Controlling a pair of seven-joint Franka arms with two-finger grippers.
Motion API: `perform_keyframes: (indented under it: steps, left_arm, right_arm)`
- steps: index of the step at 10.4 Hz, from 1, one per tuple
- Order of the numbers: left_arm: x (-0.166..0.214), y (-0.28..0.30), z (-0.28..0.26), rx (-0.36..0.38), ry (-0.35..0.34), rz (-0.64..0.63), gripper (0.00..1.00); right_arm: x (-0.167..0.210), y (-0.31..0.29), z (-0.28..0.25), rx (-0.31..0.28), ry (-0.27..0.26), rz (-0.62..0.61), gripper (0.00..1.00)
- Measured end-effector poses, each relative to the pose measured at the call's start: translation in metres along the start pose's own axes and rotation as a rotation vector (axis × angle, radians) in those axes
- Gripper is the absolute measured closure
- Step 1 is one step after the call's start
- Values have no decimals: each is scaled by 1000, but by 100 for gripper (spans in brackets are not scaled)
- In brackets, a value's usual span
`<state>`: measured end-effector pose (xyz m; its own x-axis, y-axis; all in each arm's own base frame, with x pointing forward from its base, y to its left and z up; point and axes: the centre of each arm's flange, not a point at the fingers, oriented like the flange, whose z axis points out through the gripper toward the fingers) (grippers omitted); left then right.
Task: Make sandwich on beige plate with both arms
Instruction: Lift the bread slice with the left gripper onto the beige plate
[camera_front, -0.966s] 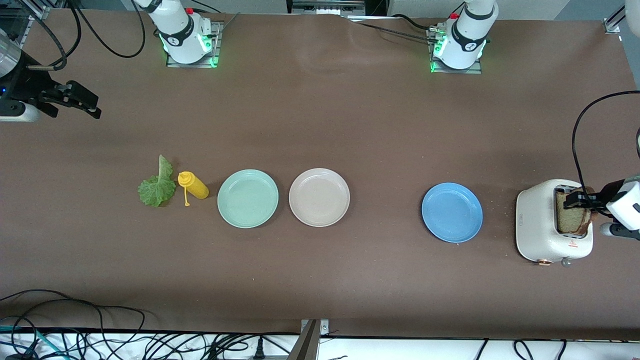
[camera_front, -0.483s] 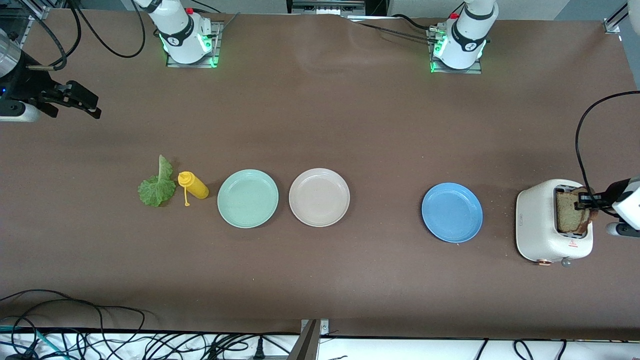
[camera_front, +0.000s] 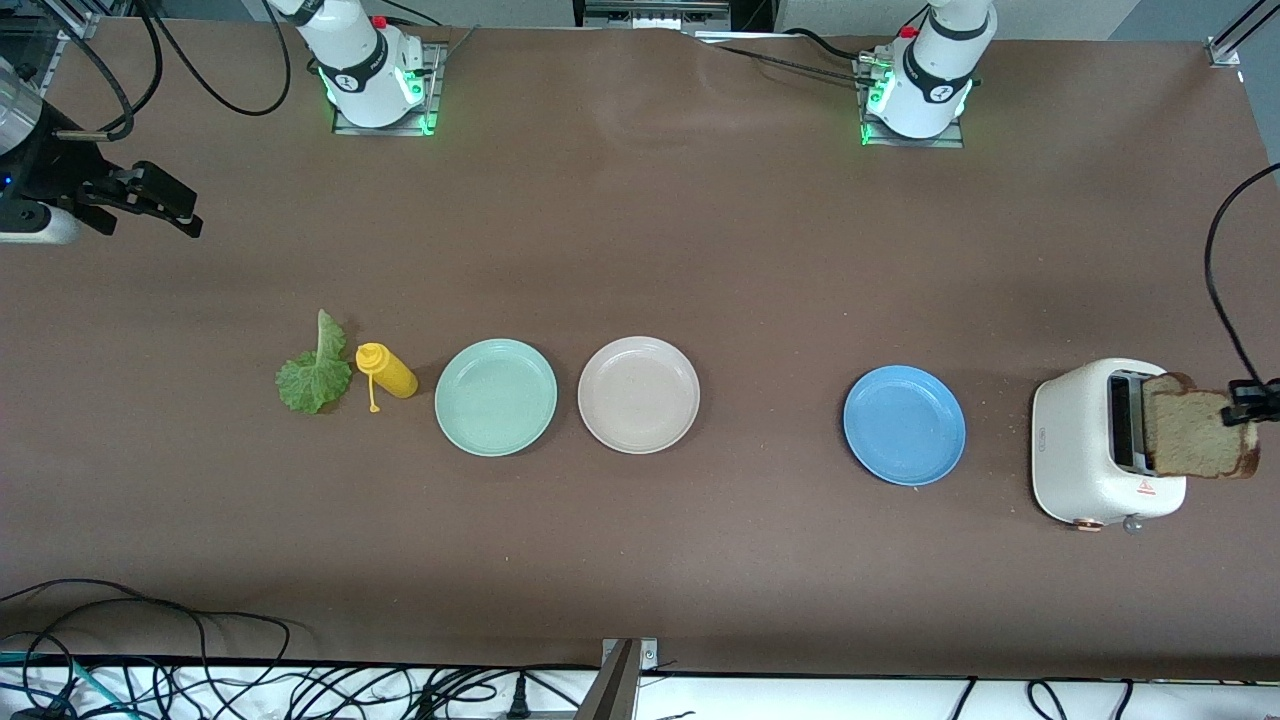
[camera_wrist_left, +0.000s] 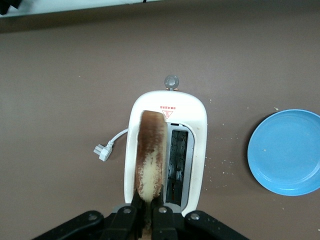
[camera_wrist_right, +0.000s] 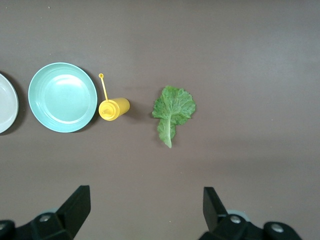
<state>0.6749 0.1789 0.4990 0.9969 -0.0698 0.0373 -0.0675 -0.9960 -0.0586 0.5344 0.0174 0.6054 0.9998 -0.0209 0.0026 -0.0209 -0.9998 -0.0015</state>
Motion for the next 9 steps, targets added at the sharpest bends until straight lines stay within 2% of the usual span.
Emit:
perform_keyframes:
  steps: [2,3,5,7,9]
  left_arm:
    - [-3,12,-24,0,21,-36,91]
    - [0,27,-34,-29,41,-104,91]
    - [11,80,-49,-158,61,-284,91]
    - [20,146,-50,-265,19,-412,91]
    - [30,217,-25,-390,-84,-467,91]
  right_arm:
    - [0,0,0,0,0,0,0]
    - [0,0,0,0,0,-1,0]
    - [0,-1,0,0,0,-1,0]
    - [0,-1,0,0,0,-2,0]
    - [0,-1,0,0,0,-2,0]
